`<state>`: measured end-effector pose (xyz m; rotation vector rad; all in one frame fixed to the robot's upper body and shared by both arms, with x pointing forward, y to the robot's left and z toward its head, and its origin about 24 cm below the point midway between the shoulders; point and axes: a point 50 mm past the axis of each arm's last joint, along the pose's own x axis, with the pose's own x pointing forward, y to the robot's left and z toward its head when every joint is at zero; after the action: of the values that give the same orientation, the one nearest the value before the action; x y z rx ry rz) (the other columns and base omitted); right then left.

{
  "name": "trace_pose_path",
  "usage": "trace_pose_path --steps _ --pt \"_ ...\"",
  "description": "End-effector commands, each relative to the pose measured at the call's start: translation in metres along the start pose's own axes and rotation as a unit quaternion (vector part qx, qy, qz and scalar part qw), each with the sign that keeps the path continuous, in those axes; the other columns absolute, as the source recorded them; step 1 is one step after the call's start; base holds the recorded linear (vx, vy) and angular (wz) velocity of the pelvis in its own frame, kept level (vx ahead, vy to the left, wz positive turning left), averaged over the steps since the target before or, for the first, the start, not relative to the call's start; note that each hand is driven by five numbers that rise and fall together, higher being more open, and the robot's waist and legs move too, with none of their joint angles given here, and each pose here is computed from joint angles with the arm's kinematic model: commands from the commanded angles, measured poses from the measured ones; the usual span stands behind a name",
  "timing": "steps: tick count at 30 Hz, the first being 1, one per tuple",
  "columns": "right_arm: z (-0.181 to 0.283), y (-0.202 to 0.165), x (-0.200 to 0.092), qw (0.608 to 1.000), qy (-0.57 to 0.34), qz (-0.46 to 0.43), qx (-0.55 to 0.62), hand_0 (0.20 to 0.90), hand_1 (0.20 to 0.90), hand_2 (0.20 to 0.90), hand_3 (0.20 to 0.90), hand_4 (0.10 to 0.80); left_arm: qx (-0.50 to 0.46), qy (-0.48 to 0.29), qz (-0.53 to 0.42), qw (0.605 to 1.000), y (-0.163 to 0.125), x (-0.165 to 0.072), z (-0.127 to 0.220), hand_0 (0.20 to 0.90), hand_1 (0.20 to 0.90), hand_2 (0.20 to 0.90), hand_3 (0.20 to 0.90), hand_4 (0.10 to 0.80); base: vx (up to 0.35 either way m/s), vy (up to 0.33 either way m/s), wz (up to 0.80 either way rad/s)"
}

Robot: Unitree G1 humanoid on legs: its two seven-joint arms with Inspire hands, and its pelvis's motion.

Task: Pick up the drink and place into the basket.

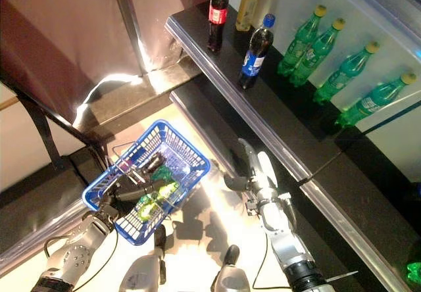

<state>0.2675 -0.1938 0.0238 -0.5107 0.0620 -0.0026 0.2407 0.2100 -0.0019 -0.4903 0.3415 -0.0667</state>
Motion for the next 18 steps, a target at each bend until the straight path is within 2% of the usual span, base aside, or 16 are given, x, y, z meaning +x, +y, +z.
trace_pose_path --steps 1,7,13,18 --pt "-0.042 0.007 -0.026 0.997 0.063 0.022 0.023 0.900 0.900 0.900 0.900 0.800 -0.031 -0.215 -0.056 0.975 -0.019 0.003 0.053 0.300 0.300 0.300 0.200 0.100 0.011 -0.013 -0.09" --pt "-0.070 0.011 -0.043 0.991 0.125 0.024 0.035 0.900 0.900 0.900 0.900 0.800 -0.045 -0.141 0.058 0.987 0.023 0.000 0.014 0.300 0.300 0.300 0.200 0.100 -0.006 0.000 -0.09" --pt "-0.091 0.013 -0.053 0.982 0.182 0.012 0.048 0.900 0.900 0.900 0.900 0.800 -0.019 -0.072 0.149 0.986 0.054 -0.005 -0.021 0.300 0.300 0.300 0.200 0.100 -0.034 0.004 -0.13" --pt "-0.123 0.009 -0.075 0.964 0.262 0.003 0.054 0.900 0.900 0.900 0.900 0.800 -0.011 -0.007 0.211 0.977 0.079 -0.021 -0.054 0.300 0.300 0.300 0.200 0.100 -0.041 -0.001 -0.25"
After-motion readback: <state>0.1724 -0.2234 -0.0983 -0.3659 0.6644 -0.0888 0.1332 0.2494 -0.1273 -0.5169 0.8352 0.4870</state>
